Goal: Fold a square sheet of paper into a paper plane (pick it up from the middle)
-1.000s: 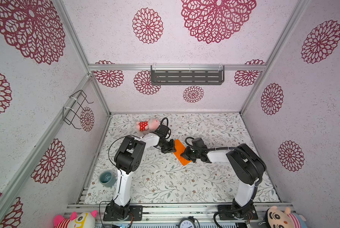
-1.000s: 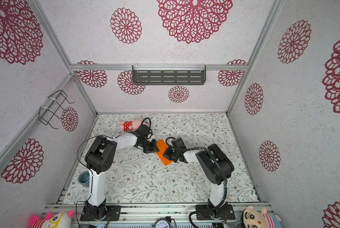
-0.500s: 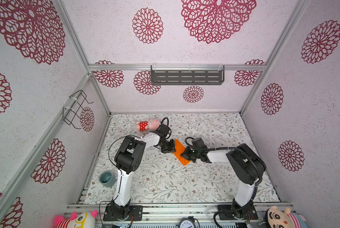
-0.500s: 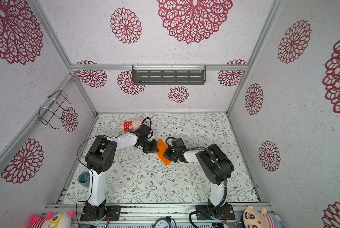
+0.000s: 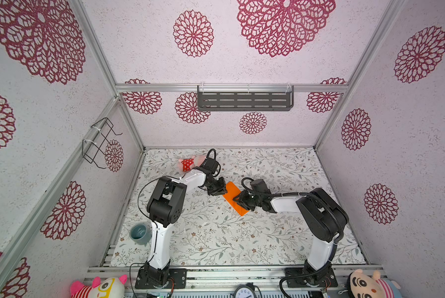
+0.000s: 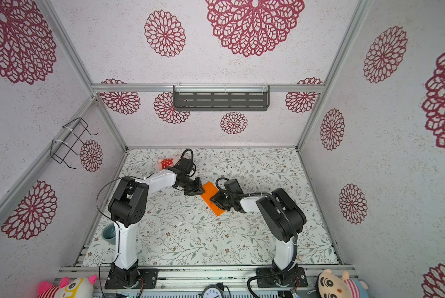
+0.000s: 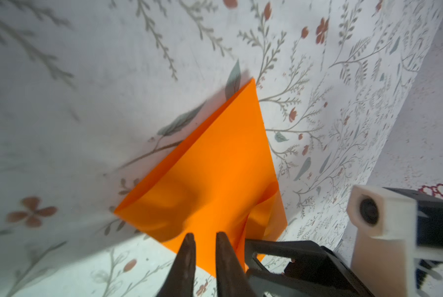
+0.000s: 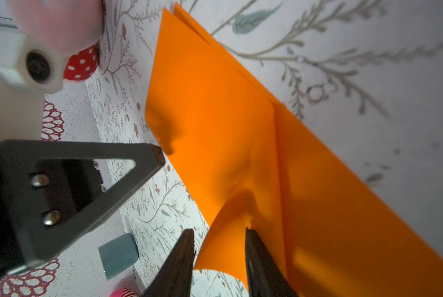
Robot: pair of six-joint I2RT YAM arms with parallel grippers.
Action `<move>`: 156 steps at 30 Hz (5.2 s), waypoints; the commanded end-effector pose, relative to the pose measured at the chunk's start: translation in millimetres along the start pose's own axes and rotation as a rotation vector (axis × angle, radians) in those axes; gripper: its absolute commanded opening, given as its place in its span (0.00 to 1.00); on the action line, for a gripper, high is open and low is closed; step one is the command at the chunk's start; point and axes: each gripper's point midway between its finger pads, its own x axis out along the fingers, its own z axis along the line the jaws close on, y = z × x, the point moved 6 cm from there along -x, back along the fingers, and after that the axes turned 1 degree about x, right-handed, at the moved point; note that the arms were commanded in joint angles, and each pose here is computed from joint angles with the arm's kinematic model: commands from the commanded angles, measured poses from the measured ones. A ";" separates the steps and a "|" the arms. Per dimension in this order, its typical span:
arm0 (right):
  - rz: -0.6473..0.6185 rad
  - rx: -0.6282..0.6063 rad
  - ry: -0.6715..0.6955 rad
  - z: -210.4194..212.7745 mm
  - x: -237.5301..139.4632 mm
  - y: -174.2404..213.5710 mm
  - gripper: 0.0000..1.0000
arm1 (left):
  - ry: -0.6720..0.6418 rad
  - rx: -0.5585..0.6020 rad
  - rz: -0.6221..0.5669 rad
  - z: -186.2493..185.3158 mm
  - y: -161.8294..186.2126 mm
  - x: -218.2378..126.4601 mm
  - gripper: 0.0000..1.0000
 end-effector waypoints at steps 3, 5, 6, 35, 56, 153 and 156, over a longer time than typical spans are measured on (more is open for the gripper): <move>0.029 0.027 0.149 -30.0 2.0 9.8 0.38 | 0.064 0.040 -0.025 -19.0 3.9 -16.5 0.19; 0.029 0.025 0.149 -30.3 1.8 9.9 0.42 | 0.063 0.045 -0.024 -20.7 7.5 -16.3 0.19; 0.030 0.027 0.153 -31.0 1.7 10.2 0.43 | 0.062 0.046 -0.023 -21.2 9.2 -15.7 0.19; 0.052 0.048 0.196 -43.2 5.1 15.4 0.12 | -0.038 0.120 0.151 -22.0 56.4 34.8 0.00; 0.182 -0.157 0.028 -9.4 -23.4 34.8 0.10 | -0.293 0.165 0.209 21.0 69.2 45.3 0.00; 0.016 -0.411 -0.027 8.7 -35.5 -37.3 0.09 | -0.369 0.203 0.238 29.9 67.5 46.7 0.00; 0.041 -0.418 -0.050 15.3 -26.9 -34.1 0.09 | -0.368 0.204 0.238 29.6 67.6 47.2 0.00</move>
